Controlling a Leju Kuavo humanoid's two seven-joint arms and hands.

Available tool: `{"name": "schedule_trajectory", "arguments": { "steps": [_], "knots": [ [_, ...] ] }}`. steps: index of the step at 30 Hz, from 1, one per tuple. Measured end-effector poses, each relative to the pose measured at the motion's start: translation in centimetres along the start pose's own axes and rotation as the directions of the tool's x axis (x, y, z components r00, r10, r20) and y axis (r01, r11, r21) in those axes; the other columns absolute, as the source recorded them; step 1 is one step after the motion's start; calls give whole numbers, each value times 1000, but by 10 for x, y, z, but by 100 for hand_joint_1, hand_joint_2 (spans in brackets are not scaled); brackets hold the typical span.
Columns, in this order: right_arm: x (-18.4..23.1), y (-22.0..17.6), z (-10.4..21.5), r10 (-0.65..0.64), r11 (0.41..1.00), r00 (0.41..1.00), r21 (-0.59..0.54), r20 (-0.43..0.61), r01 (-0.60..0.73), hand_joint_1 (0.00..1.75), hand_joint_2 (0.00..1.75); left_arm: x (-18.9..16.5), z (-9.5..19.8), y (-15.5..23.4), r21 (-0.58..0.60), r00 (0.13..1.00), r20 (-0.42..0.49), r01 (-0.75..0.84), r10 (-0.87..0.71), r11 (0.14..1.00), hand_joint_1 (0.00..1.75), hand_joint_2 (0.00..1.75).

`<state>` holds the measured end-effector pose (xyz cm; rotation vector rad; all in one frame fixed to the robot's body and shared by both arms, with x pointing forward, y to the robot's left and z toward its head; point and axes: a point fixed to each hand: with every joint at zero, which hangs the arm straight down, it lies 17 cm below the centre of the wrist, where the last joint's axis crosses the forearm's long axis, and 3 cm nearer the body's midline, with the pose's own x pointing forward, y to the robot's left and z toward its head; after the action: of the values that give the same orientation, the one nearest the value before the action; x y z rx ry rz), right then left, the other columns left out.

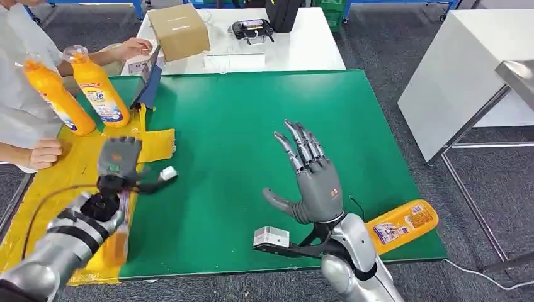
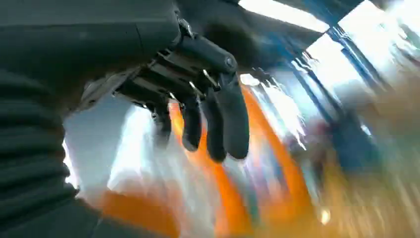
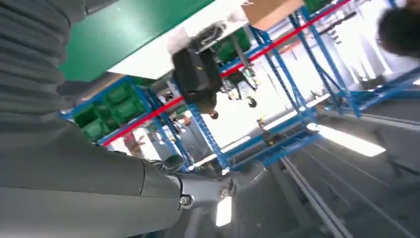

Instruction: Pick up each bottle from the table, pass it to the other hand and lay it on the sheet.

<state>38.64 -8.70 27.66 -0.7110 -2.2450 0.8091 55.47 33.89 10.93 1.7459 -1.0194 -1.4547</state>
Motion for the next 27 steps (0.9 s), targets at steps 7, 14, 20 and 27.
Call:
{"name": "schedule_trajectory", "arguments": {
  "steps": [7,14,20,27],
  "knots": [
    [-18,5,12,71,995,997,68,2,-71,0,175,23,29,-70,-265,978,38,-188,206,946,175,175],
    [-41,-3,28,114,991,993,74,-31,-111,0,175,35,48,-95,-351,895,-77,-437,440,828,175,175],
    [-52,-6,38,128,989,990,80,-59,-123,0,175,47,56,-88,-280,815,-122,-576,567,768,40,175],
    [-55,-9,44,183,982,981,65,-62,-179,0,175,34,51,-56,-65,757,-125,-651,641,756,0,175]
  ]
}}
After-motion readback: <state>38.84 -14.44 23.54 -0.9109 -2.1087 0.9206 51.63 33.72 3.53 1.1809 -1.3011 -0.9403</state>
